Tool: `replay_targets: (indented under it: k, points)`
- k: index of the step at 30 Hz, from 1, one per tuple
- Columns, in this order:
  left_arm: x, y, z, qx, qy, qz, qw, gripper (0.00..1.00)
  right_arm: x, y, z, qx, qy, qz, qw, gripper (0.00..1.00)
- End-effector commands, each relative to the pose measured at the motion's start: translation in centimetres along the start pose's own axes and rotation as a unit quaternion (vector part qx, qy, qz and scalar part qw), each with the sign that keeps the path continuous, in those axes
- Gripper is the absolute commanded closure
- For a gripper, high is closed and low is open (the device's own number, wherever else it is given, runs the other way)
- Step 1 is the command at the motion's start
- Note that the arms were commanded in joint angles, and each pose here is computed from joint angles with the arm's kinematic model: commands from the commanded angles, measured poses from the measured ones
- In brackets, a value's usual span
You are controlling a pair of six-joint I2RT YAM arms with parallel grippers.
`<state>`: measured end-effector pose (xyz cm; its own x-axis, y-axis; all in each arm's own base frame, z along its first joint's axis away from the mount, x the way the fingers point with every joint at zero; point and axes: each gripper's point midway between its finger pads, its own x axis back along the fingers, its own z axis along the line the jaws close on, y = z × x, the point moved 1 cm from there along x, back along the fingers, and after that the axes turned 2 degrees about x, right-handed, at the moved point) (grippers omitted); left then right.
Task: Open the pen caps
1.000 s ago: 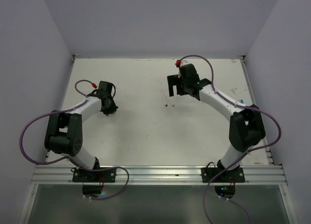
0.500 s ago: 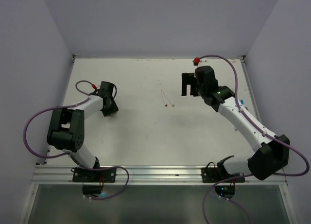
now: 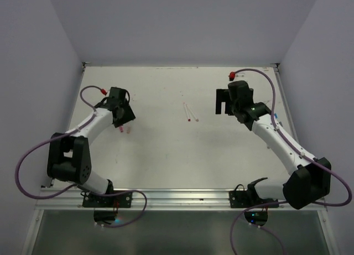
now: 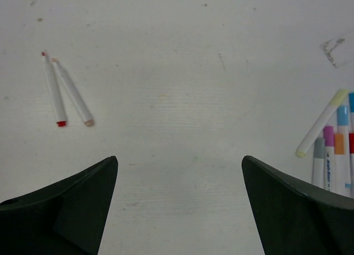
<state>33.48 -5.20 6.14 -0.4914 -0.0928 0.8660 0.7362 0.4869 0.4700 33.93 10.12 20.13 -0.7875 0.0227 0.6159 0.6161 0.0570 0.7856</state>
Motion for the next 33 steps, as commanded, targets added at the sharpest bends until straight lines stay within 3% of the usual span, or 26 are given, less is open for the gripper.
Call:
replay_targets:
  k: [1,5,7,11,14,20,26,33]
  points:
    - [5.6,4.5,-3.7,0.006,-0.077,-0.07,0.995,0.42,-0.7,-1.4,-4.1,-0.038,-0.044,0.023,0.998,0.01]
    - [9.3,4.5,-7.0,-0.01,-0.15,-0.095,0.984,0.39,-2.6,-4.4,-8.4,-0.065,-0.089,0.067,0.992,0.02]
    - [10.2,2.7,-9.2,-0.037,-0.186,-0.088,0.978,0.38,-3.3,-6.5,-10.8,-0.073,-0.117,0.084,0.987,0.04]
    - [11.3,-1.3,-14.0,-0.077,-0.318,-0.06,0.943,0.37,-4.5,-9.6,-14.2,-0.104,-0.134,0.115,0.979,0.12]
    - [11.5,-4.4,-15.9,-0.11,-0.355,-0.041,0.927,0.35,-5.6,-11.0,-16.3,-0.114,-0.153,0.135,0.972,0.15]
    - [13.4,-6.9,-15.9,-0.113,-0.393,-0.018,0.912,0.35,-6.5,-11.3,-16.6,-0.085,-0.14,0.155,0.974,0.2]
    - [14.8,-7.0,-15.1,-0.128,-0.4,-0.031,0.907,0.35,-8.7,-9.7,-16.0,-0.155,-0.119,0.168,0.966,0.27]
    - [14.6,-8.4,-15.2,-0.145,-0.404,-0.015,0.903,0.35,-10.3,-7.9,-18.3,-0.193,-0.198,0.17,0.946,0.3]
